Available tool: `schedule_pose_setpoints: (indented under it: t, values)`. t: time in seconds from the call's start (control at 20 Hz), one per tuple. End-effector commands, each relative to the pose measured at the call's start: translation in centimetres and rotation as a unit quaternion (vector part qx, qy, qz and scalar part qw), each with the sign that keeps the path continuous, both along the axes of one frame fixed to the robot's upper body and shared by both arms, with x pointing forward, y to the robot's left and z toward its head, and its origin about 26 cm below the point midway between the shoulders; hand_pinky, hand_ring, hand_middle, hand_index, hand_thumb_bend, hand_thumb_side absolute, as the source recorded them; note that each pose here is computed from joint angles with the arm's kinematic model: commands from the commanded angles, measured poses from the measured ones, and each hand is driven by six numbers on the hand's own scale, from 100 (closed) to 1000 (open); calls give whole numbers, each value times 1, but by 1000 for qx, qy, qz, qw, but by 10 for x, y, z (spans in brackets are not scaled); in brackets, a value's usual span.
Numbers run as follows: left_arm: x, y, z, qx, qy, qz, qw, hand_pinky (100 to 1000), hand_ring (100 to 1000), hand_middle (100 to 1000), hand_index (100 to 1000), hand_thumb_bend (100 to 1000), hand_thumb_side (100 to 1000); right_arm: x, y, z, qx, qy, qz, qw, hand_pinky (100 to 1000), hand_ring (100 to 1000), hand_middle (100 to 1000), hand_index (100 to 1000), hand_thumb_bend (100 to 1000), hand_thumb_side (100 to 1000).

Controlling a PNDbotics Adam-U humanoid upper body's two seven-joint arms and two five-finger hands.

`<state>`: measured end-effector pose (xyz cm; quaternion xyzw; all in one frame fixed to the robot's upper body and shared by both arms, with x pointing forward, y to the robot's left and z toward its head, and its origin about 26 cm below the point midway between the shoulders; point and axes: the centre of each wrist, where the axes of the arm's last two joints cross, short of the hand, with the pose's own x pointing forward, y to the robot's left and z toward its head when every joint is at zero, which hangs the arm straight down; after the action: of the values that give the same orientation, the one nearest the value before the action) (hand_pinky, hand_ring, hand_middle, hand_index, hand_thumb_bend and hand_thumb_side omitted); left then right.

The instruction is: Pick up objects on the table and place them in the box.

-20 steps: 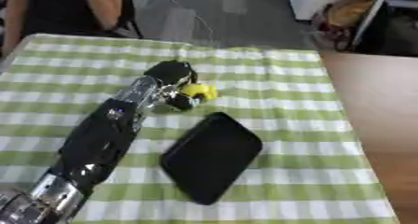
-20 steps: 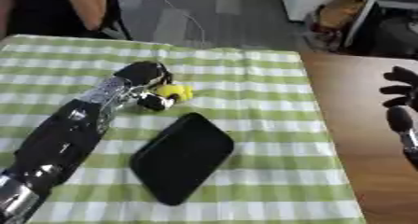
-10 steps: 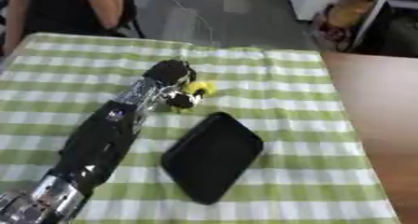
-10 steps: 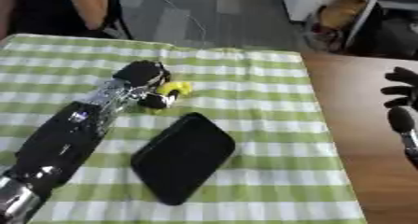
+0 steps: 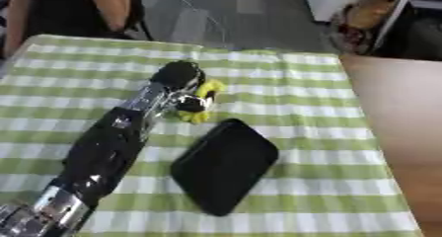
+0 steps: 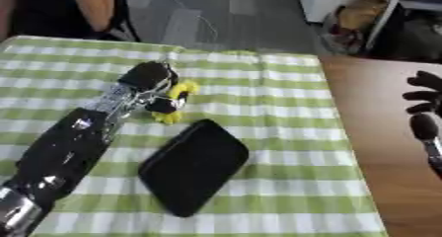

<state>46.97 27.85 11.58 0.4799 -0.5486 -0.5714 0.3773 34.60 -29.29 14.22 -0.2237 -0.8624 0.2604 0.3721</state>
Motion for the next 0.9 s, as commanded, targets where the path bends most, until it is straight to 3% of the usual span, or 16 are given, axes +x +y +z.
schedule_pose_setpoints:
  t: [0.05,0.65,0.9]
  values:
    - [2,2,11,2,-17,0,1000,100,100,100,118,100,534,2,-1,12,-4,-18,2,1000,594,706,783,913,648,991]
    - [2,2,16,9,-18,-3,1000,100,100,100,115,100,535,2,-2,12,-4,-18,1,1000,594,706,783,913,649,992]
    - [1,0,43,18,-36,-23,999,100,100,100,111,100,532,1,-3,12,-4,-19,-3,1000,595,706,783,913,648,996]
